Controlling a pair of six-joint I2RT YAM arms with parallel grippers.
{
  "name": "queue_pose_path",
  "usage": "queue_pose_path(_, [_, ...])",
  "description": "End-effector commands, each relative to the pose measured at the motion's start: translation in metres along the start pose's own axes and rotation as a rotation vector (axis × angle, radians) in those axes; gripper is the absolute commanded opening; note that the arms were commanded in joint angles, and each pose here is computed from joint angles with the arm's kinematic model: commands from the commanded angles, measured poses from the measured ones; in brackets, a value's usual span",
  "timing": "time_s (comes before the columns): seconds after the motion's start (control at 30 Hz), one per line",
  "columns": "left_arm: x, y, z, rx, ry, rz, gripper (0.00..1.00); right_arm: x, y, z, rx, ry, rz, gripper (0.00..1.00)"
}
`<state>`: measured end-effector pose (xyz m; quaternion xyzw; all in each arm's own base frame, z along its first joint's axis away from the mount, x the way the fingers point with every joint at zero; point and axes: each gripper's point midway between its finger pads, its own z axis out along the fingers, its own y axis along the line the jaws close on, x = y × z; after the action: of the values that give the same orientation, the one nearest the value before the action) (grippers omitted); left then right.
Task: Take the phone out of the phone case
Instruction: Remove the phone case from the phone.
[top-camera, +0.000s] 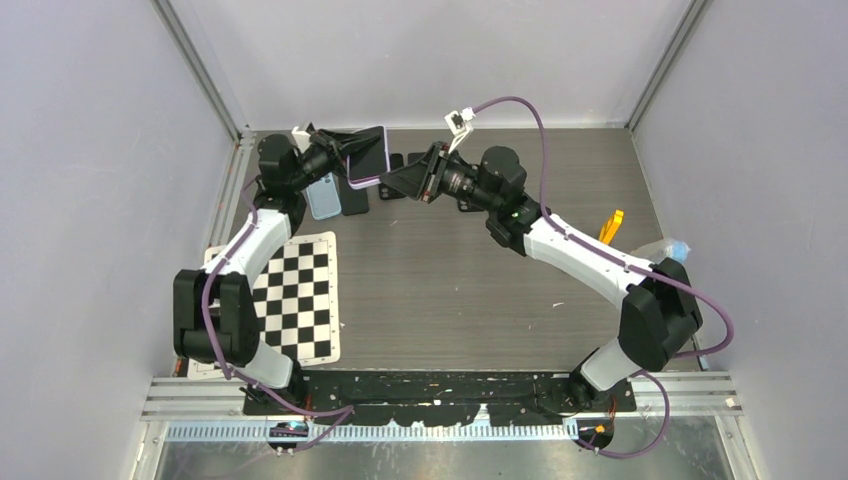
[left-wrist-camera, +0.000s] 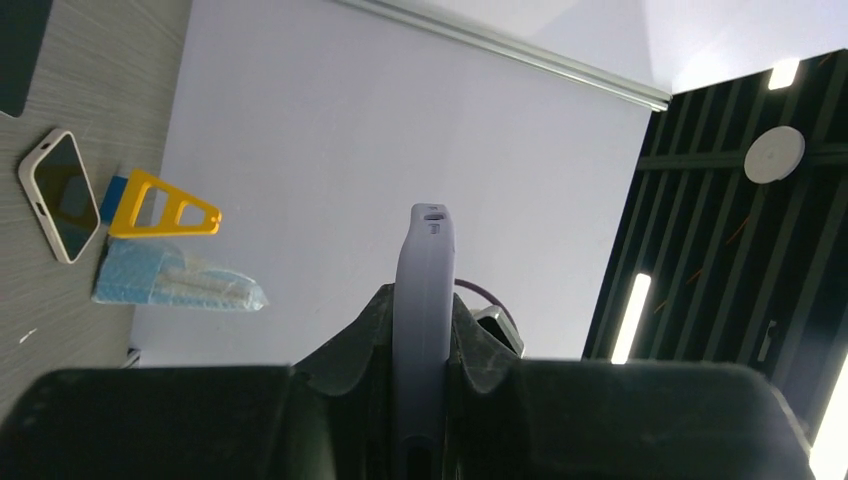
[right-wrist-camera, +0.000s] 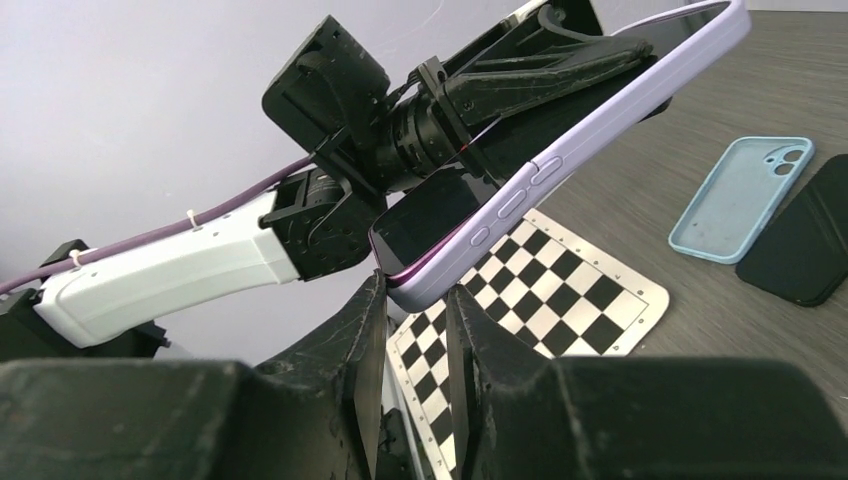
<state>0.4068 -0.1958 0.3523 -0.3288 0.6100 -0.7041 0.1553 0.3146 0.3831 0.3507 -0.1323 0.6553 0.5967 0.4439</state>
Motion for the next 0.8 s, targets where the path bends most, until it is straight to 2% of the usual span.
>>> queue_pose_path(0.0, [0.065,-0.074,-0.024,0.178,0.193,0.043,0.0,0.057,-0.14,-0.028,0.436,0.099,0.014,0.06])
queue_pose_path(0.13, [0.064,-0.08,-0.025,0.198,0.191,0.037,0.0,0.06,-0.155,-0.035,0.486,0.092,0.018,0.07])
queue_pose_path(0.33, [0.067,-0.088,-0.027,0.22,0.2,0.04,0.0,0.063,-0.163,-0.037,0.505,0.105,0.002,0.16])
queue_pose_path(0.43, [0.069,-0.093,-0.028,0.232,0.206,0.045,0.0,0.067,-0.173,-0.041,0.564,0.138,0.002,0.15])
queue_pose_path(0.53, [0.072,-0.098,-0.03,0.248,0.213,0.059,0.0,0.072,-0.181,-0.044,0.61,0.153,0.03,0.1])
queue_pose_path(0.67, [0.071,-0.099,-0.032,0.251,0.203,0.086,0.0,0.065,-0.167,-0.04,0.549,0.114,0.077,0.09])
queue_pose_path(0.77, [0.07,-0.096,-0.032,0.24,0.185,0.124,0.0,0.048,-0.143,-0.033,0.452,0.072,0.071,0.14])
